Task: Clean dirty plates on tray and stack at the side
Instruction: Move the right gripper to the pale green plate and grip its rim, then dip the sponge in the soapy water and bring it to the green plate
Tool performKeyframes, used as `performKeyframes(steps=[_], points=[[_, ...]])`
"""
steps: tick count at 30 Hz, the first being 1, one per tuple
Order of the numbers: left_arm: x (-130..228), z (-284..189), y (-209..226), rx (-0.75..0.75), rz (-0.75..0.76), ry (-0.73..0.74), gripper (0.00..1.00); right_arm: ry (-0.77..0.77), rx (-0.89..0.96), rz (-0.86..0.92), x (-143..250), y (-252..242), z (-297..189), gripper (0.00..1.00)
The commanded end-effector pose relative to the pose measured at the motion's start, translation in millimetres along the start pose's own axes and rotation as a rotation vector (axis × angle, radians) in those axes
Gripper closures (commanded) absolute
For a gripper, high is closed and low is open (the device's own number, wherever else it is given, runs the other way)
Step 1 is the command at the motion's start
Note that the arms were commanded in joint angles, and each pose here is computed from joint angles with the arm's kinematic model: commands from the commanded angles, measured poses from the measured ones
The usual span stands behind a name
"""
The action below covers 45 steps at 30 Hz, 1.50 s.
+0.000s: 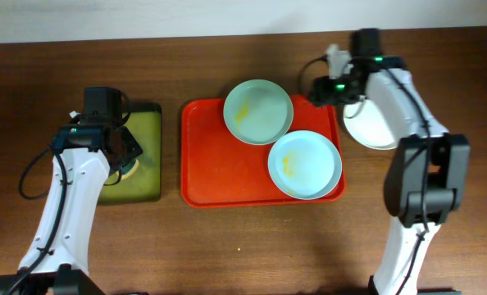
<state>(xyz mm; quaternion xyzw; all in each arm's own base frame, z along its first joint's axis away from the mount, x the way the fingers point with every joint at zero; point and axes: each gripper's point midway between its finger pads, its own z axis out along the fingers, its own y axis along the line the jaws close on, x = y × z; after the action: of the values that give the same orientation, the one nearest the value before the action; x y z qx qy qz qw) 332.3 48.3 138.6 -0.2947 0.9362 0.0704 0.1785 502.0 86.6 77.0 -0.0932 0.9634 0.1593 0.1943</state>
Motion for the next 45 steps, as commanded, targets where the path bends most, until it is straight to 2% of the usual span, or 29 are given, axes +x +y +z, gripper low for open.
performKeyframes(steps=[1,5,8,9,12,16,17,21,23,28,29,31,32,36,42,44,45], points=[[1.1,-0.9,0.0,0.008,0.001,0.001,1.00,0.008,-0.018,-0.038,-1.0,39.7,16.7,0.35],[2.7,-1.0,-2.5,0.024,0.002,0.010,1.00,0.055,0.162,0.024,13.5,38.7,50.3,0.34],[3.0,-1.0,-3.1,0.027,0.002,0.012,1.00,0.094,0.161,0.019,25.1,38.9,70.4,0.35],[3.1,-0.9,-3.1,0.027,0.002,0.012,1.00,0.099,0.162,0.020,26.7,38.0,72.6,0.39],[2.3,-0.9,-3.6,0.029,0.001,0.009,1.00,0.108,0.117,0.025,28.5,44.7,74.1,0.71],[2.1,-0.9,-3.7,0.029,0.001,0.008,1.00,0.122,-0.028,0.033,30.5,70.1,75.0,0.94],[1.4,-0.9,-4.1,0.031,0.000,0.006,1.00,0.126,-0.061,0.035,31.2,75.9,74.7,0.96],[8.6,-2.3,-17.0,0.085,0.036,0.032,1.00,0.158,-0.234,0.023,37.8,112.3,71.3,0.96],[15.0,-5.9,-38.7,0.171,0.150,0.042,1.00,0.192,-0.240,-0.020,48.3,122.8,72.2,0.96],[24.4,-14.8,-71.9,0.237,0.237,0.011,1.00,0.244,-0.199,-0.118,67.2,144.1,78.2,0.95],[26.3,-16.6,-77.5,0.247,0.251,0.005,1.00,0.247,-0.162,-0.125,68.3,140.8,79.8,0.87],[30.1,-19.4,-88.4,0.266,0.277,-0.006,1.00,0.256,-0.144,-0.129,71.7,143.6,81.2,0.78],[30.9,-19.5,-93.0,0.273,0.281,-0.011,1.00,0.262,-0.146,-0.136,73.9,147.5,81.6,0.77],[27.0,-8.5,-92.5,0.232,0.252,-0.019,1.00,0.275,-0.045,-0.107,79.8,141.7,85.2,0.76],[14.4,20.3,-70.0,0.120,0.164,-0.004,1.00,0.297,-0.041,-0.121,99.7,148.7,98.1,0.73],[5.4,24.0,-59.3,0.105,0.129,-0.012,1.00,0.310,-0.036,-0.095,104.2,150.7,98.5,0.74],[-0.1,25.5,-54.6,0.102,0.109,-0.019,1.00,0.315,-0.031,-0.064,105.4,151.4,98.3,0.79]])
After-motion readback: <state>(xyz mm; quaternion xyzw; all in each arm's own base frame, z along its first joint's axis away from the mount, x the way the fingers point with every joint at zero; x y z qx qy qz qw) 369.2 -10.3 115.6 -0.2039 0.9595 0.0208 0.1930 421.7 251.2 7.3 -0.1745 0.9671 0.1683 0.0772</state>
